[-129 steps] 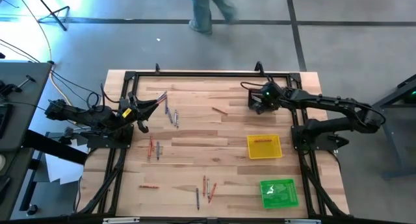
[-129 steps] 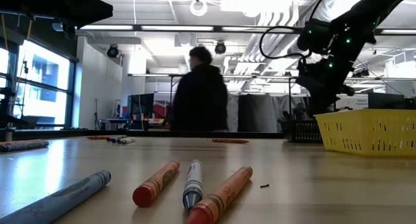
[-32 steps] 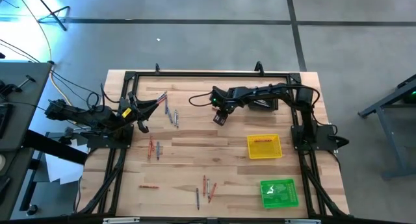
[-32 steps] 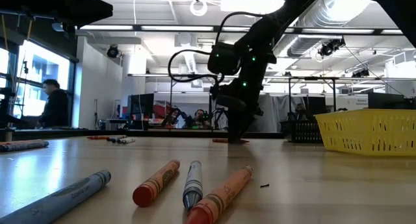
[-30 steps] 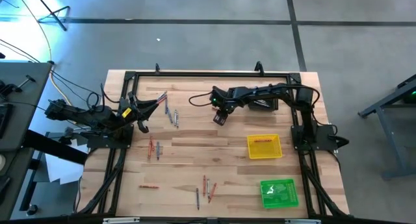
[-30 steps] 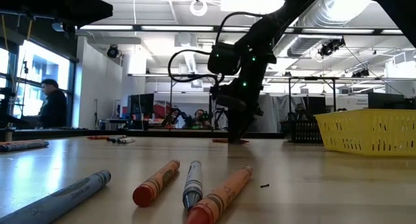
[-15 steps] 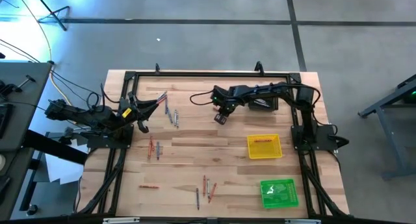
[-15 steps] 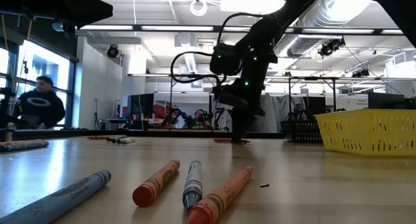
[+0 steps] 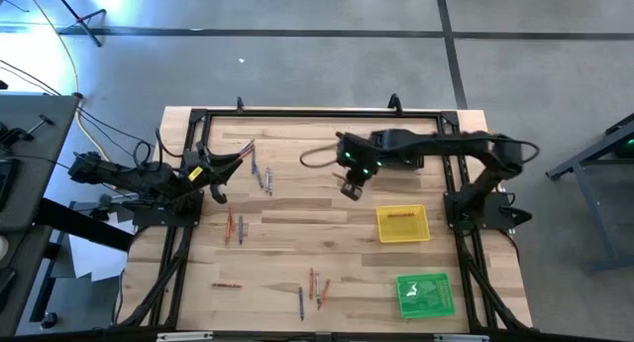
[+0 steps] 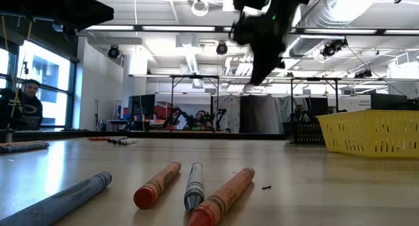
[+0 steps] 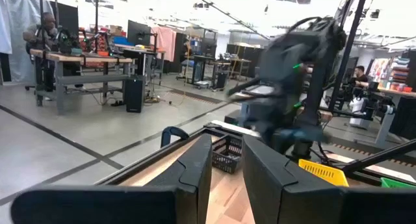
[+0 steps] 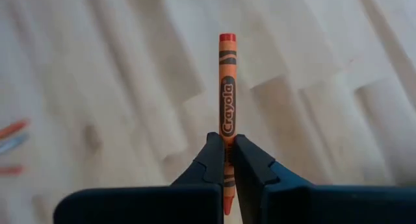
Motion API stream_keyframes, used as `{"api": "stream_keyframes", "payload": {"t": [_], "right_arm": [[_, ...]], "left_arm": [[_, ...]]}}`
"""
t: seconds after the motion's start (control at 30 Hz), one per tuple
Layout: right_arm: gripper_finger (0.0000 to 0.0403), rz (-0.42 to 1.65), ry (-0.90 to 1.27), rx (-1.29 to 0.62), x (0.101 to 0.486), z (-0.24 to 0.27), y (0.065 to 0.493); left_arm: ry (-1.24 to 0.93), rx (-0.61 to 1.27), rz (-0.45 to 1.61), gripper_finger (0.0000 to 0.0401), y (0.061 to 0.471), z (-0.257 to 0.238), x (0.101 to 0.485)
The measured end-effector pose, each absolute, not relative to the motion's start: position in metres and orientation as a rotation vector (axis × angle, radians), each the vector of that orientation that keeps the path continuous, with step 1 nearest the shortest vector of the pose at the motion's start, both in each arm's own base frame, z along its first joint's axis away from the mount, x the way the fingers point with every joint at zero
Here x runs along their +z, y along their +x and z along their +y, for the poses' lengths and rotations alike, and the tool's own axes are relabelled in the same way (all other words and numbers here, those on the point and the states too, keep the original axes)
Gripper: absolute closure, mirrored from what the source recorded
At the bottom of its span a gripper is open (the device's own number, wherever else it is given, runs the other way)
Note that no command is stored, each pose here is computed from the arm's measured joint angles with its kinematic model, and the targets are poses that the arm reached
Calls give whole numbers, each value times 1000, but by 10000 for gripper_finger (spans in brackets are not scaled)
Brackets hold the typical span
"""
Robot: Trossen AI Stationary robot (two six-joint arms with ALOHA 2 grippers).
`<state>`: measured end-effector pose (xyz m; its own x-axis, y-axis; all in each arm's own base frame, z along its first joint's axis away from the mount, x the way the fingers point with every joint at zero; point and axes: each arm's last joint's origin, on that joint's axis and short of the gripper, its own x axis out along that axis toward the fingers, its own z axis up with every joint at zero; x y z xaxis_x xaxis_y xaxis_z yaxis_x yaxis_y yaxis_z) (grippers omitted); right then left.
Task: Sort crayons
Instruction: Put the orange crayon into the yellow basket
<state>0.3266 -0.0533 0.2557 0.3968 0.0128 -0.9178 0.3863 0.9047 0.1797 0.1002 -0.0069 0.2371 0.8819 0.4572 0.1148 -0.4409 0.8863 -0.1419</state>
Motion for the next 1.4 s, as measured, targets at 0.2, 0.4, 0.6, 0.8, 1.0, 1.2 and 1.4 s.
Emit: {"api": "stream_keyframes", "payload": {"t": [0.2, 0.4, 0.6, 0.8, 1.0, 1.2, 1.4], "right_arm": [[401, 1122, 330, -257, 295, 9, 294], [402, 1132, 246, -419, 310, 55, 256], [402, 1210, 266, -542, 304, 76, 232], [402, 1307, 401, -595, 273, 83, 222], [402, 1343, 486, -571, 239, 86, 220], [402, 1357, 487, -601, 207, 77, 215], [402, 1421, 494, -653, 178, 66, 202]], "left_arm": [[-152, 469, -139, 327, 100, -7, 235], [-158, 482, -125, 327, 102, -7, 233], [-170, 569, -109, 327, 106, -6, 231], [-156, 644, -95, 327, 107, -5, 229], [-145, 644, -93, 327, 107, -5, 229], [-128, 642, -87, 327, 107, -5, 229], [-129, 635, -88, 327, 107, -5, 229]]}}
